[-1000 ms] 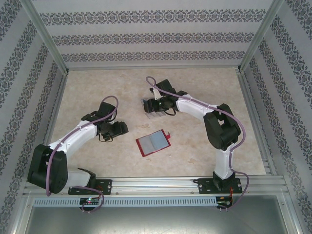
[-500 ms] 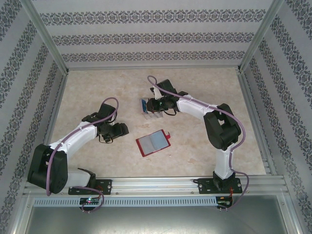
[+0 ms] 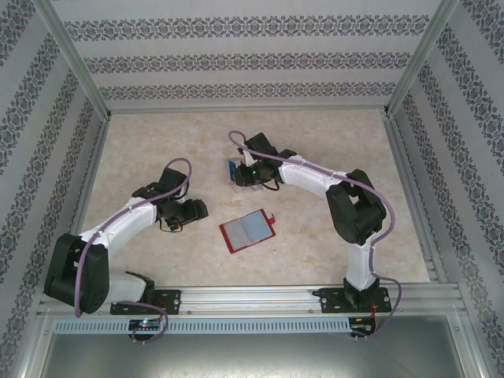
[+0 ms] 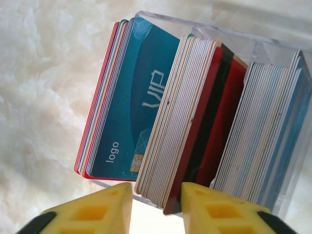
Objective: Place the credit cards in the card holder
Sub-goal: Pick up the credit card from the storage box.
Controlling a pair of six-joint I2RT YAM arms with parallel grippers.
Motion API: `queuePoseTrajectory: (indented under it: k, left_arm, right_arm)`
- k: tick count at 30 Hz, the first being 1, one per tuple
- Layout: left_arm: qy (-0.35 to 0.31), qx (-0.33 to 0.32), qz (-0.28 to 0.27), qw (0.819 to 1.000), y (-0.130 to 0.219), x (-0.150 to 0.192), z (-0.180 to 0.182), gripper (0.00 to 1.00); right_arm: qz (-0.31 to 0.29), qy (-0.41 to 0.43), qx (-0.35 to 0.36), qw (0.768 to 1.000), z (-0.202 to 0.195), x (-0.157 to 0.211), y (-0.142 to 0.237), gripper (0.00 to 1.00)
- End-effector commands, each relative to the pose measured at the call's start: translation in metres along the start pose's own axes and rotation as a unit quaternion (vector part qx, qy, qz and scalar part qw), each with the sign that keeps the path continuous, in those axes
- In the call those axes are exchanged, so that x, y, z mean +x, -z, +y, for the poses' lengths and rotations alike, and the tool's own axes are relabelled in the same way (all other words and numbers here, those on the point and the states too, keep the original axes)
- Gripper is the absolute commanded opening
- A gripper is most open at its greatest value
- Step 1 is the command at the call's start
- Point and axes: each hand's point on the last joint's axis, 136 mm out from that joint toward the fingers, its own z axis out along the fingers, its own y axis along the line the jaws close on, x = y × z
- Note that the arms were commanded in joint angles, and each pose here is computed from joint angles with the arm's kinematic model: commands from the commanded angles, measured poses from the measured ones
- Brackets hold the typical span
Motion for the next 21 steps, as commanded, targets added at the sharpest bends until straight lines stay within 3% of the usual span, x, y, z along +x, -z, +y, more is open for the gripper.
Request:
queuePoseTrajectory:
  k: [1, 6, 21]
  left_arm:
    - [-0.003, 0.008, -0.003, 1.000, 0.001, -0.002, -0.001, 0.70]
    - [-0.006, 0.009, -0.006, 1.000, 0.002, -0.002, -0.001, 0.70]
    - [-0.003, 0.012, -0.006, 1.000, 0.001, -0.003, -0.003, 0.70]
  right_arm:
    - [-0.007, 0.008, 0.024, 1.000, 0.001, -0.005, 0.004, 0.40]
    - [-0.019, 0.000, 0.035, 0.999, 0.001, -0.015, 0.007, 0.55]
    - [0.003, -0.035, 0.048, 0.998, 0.003, -0.010, -0.024, 0.59]
